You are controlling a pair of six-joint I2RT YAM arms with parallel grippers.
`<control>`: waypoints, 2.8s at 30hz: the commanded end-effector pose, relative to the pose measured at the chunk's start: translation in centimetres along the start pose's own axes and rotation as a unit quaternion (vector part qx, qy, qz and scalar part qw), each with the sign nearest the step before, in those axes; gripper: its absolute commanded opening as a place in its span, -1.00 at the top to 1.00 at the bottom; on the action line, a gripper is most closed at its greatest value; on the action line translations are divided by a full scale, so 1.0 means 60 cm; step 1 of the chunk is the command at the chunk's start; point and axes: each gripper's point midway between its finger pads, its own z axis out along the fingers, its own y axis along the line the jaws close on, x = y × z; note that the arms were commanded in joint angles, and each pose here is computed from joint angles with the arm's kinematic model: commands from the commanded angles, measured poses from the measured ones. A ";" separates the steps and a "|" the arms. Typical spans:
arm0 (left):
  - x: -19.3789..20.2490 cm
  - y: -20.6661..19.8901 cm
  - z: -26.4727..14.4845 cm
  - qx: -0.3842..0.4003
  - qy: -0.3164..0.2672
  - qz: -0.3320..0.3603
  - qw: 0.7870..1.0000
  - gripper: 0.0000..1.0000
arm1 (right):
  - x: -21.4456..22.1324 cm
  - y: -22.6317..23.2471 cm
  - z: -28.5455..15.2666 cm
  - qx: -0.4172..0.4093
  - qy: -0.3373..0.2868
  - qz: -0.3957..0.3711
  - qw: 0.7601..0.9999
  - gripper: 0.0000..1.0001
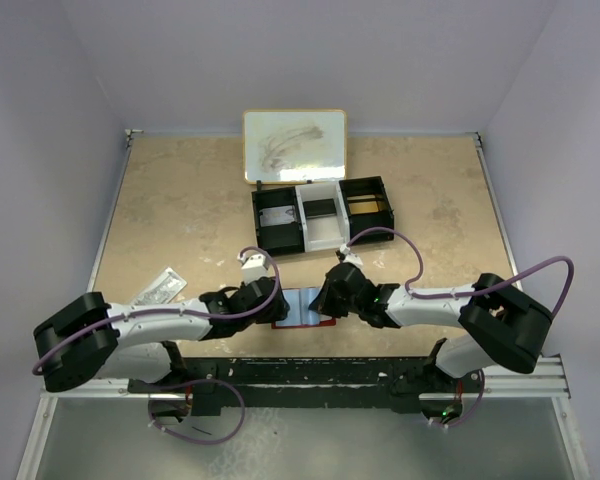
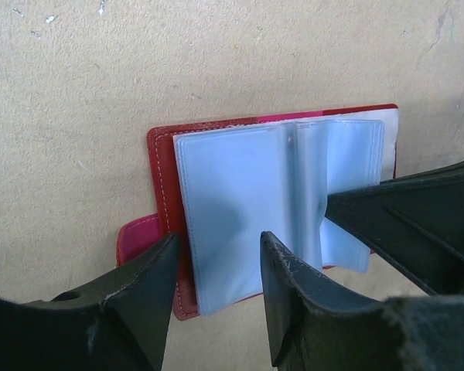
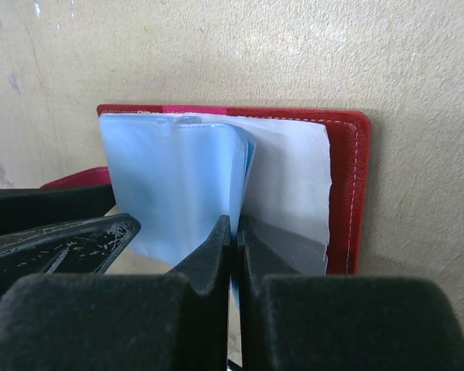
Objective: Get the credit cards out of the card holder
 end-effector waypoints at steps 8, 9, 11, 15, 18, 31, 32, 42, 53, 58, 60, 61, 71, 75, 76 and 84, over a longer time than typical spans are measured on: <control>0.025 -0.035 0.021 0.037 0.027 -0.002 0.999 0.14 | 0.030 -0.057 0.002 0.055 0.029 -0.010 0.998 0.92; 0.026 -0.040 0.023 0.044 0.026 -0.005 0.999 0.14 | 0.031 -0.057 0.003 0.055 0.030 -0.010 0.998 0.92; 0.023 -0.049 0.023 0.055 0.021 -0.016 0.998 0.15 | 0.033 -0.059 0.004 0.055 0.033 -0.010 0.998 0.92; 0.011 -0.056 0.019 0.066 0.004 -0.035 0.997 0.18 | 0.037 -0.065 0.004 0.058 0.035 -0.008 0.998 0.92; 0.001 -0.058 0.014 0.066 -0.008 -0.040 0.997 0.24 | 0.038 -0.067 0.002 0.059 0.035 -0.007 0.998 0.92; 0.004 -0.088 0.006 0.074 0.001 0.009 0.997 0.58 | 0.040 -0.065 0.008 0.059 0.038 -0.011 0.997 0.92; 0.003 -0.090 0.006 0.076 0.000 0.007 0.997 0.56 | 0.040 -0.066 0.008 0.060 0.039 -0.011 0.997 0.92; 0.013 -0.083 0.021 0.044 0.006 0.034 0.998 0.80 | 0.034 -0.060 0.005 0.055 0.033 -0.013 0.998 0.92; -0.008 -0.045 0.001 -0.039 -0.020 0.085 0.995 0.93 | -0.014 -0.071 -0.035 0.115 -0.012 -0.040 0.993 0.76; -0.018 -0.037 -0.014 -0.043 -0.028 0.091 0.995 0.74 | -0.042 -0.078 -0.075 0.129 -0.052 -0.029 0.990 0.29; -0.025 -0.039 -0.021 -0.036 -0.036 0.083 0.995 0.64 | -0.056 -0.065 -0.093 0.114 -0.069 -0.029 0.991 0.19; -0.029 -0.043 -0.024 -0.031 -0.040 0.079 0.996 0.61 | -0.063 -0.057 -0.102 0.103 -0.076 -0.028 0.991 0.17; -0.067 -0.121 -0.055 0.065 -0.069 0.032 0.995 0.51 | -0.057 0.069 -0.111 -0.083 -0.055 -0.063 0.993 0.44; -0.062 -0.149 -0.051 0.096 -0.060 0.021 0.993 0.55 | -0.037 0.056 -0.069 -0.065 -0.029 -0.059 0.996 0.51; -0.058 -0.152 -0.048 0.100 -0.056 0.020 0.993 0.56 | -0.033 0.042 -0.059 -0.045 -0.025 -0.053 0.997 0.53; -0.003 -0.121 0.000 0.068 -0.015 0.036 0.997 0.57 | 0.004 -0.065 -0.024 0.074 0.006 -0.030 0.997 0.62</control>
